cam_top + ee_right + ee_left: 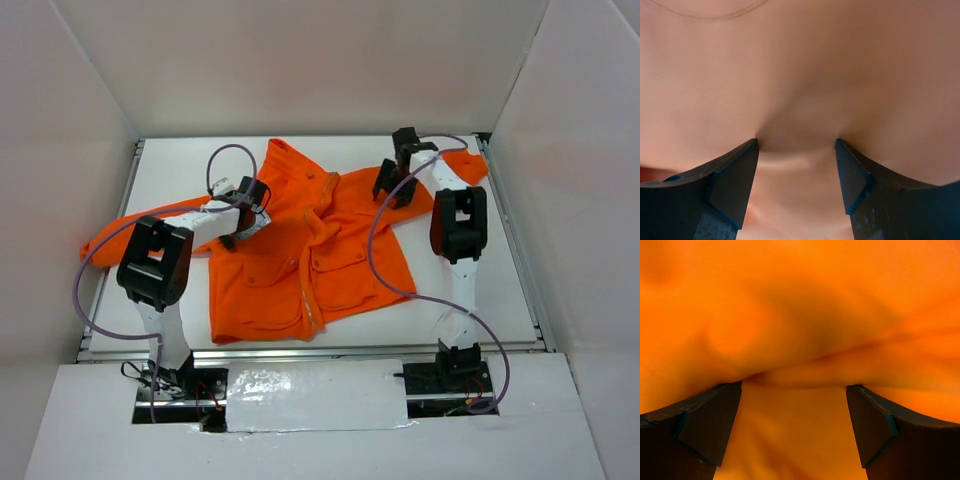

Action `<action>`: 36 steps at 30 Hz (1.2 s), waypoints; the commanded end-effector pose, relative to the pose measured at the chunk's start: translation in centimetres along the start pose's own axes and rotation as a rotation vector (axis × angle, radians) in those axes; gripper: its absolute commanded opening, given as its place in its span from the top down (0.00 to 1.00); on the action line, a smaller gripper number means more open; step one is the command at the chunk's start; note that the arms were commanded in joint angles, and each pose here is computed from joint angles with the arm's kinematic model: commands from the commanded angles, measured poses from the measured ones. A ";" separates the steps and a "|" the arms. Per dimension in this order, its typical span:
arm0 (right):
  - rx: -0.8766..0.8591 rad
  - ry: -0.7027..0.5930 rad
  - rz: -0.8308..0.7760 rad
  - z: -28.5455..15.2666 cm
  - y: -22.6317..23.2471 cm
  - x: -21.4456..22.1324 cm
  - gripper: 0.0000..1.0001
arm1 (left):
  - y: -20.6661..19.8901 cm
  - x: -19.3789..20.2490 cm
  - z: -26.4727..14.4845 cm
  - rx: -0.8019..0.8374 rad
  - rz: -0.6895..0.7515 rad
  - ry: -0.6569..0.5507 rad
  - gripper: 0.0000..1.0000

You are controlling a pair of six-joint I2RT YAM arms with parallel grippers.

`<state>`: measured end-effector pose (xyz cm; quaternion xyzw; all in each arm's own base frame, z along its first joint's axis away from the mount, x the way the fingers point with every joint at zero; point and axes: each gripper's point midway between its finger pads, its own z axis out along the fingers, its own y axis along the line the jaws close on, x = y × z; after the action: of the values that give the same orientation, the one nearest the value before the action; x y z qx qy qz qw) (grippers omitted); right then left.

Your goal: Zip up the jacket

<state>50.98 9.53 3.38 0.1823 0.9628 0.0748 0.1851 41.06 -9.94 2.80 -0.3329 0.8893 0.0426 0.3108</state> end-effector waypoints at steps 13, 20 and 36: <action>0.103 0.005 0.255 -3.4 -12.3 -2.0 0.27 | 3.5 -6.4 -1.1 0.047 -0.119 0.040 0.00; 0.086 -0.160 0.313 -9.1 -12.7 -3.7 0.26 | 4.4 -10.4 -8.8 0.147 -0.166 -0.088 0.01; -0.343 -0.603 -0.159 -33.4 1.6 6.0 0.00 | 9.6 -15.4 -30.5 0.477 0.128 -0.461 0.01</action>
<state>36.18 14.18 29.47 0.0695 0.8755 0.1899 0.4389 31.79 -6.45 33.49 -0.1640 0.8027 -0.1657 0.5489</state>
